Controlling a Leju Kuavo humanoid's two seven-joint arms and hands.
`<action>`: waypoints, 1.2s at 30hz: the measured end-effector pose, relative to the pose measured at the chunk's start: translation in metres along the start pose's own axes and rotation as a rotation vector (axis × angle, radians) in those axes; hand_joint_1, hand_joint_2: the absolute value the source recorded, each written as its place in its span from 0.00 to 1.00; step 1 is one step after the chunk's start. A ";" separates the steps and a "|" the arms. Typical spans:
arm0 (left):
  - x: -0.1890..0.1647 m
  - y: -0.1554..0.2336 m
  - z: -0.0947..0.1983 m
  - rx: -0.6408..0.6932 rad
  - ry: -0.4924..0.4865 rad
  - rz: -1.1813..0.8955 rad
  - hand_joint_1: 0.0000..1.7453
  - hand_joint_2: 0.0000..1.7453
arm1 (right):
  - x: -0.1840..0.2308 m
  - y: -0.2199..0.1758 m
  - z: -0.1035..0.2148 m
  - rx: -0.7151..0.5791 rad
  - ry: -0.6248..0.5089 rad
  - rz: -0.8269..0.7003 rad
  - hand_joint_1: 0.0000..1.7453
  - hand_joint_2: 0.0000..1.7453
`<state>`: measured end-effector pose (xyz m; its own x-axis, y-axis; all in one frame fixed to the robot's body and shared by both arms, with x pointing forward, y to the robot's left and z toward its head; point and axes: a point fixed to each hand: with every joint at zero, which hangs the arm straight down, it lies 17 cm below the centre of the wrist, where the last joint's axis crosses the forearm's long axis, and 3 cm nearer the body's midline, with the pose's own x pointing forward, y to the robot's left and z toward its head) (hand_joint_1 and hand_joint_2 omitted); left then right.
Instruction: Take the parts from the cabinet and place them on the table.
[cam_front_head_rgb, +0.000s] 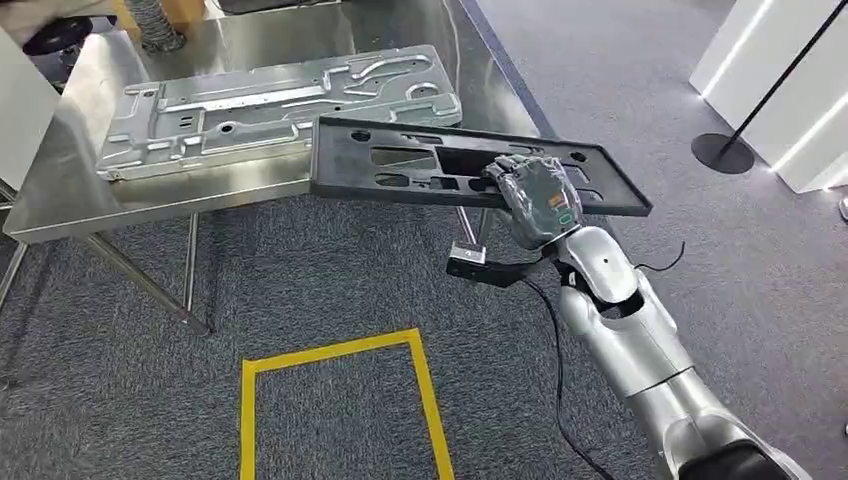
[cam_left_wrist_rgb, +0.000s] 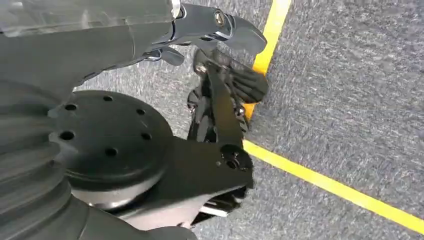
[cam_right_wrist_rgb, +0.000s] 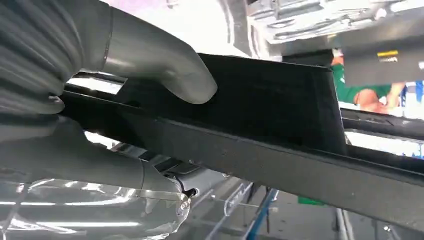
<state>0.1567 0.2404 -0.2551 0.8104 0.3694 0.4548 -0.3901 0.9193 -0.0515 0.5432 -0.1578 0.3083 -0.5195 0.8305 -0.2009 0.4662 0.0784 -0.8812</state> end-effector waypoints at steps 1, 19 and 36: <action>0.001 0.000 0.000 0.000 -0.001 -0.002 0.00 1.00 | 0.000 0.000 -0.004 0.005 -0.007 0.023 1.00 1.00; 0.002 0.001 -0.001 0.000 0.006 -0.007 0.00 1.00 | -0.006 0.012 -0.044 0.076 -0.064 0.121 1.00 1.00; 0.001 0.000 -0.001 -0.001 0.014 -0.015 0.00 1.00 | 0.024 0.024 -0.076 0.123 -0.100 0.064 1.00 1.00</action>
<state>0.1575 0.2409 -0.2559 0.8220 0.3577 0.4432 -0.3775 0.9249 -0.0462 0.5961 -0.0941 0.3146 -0.5631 0.7720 -0.2947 0.4128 -0.0461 -0.9096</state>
